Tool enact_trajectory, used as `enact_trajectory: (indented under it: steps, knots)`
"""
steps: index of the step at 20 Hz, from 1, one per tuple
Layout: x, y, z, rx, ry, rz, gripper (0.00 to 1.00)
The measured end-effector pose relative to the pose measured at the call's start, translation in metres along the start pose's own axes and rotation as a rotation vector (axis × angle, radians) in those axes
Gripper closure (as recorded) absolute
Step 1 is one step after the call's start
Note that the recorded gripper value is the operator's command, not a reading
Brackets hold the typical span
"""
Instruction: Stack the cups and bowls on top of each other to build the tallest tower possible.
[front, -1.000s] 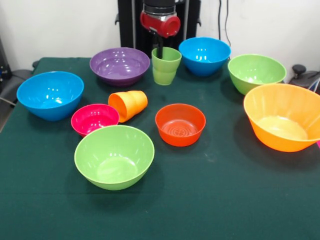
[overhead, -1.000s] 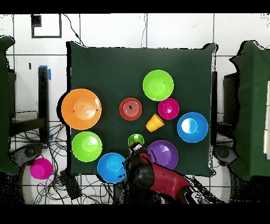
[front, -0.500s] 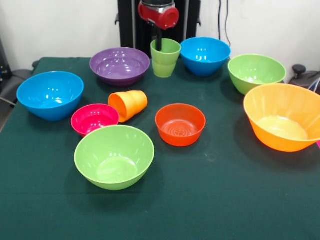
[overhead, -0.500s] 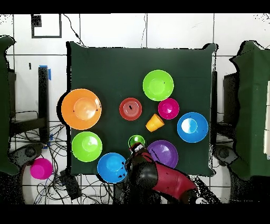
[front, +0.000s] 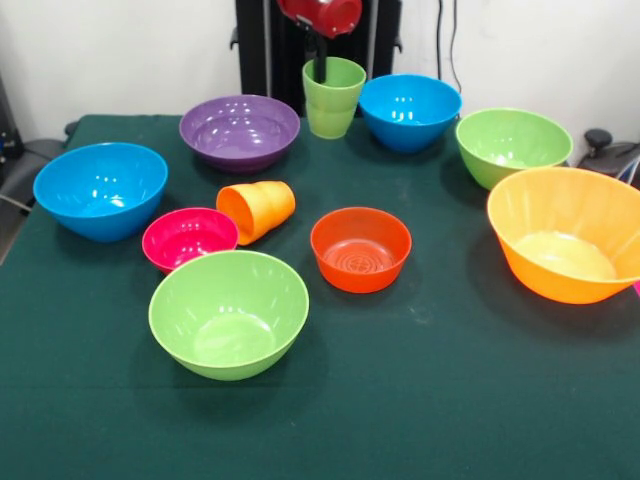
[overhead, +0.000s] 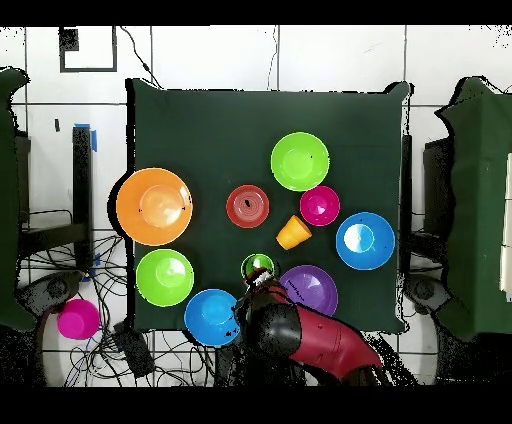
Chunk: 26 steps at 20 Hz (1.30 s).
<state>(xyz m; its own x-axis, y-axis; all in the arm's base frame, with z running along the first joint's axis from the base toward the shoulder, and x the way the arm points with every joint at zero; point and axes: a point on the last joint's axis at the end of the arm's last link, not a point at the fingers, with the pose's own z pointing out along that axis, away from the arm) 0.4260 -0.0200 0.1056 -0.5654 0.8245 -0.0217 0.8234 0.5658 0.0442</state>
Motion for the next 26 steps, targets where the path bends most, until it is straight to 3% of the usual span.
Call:
enact_trajectory:
  steps: [6,13,17,26]
  knots:
    - [-0.002,0.016,-0.004,-0.015,-0.02,-0.019,1.0]
    - [-0.011,0.062,-0.01,-0.037,-0.05,-0.072,1.0]
    - [-0.023,0.088,-0.016,-0.04,-0.061,-0.093,1.0]
    - [-0.055,0.115,-0.012,-0.038,-0.086,-0.09,1.0]
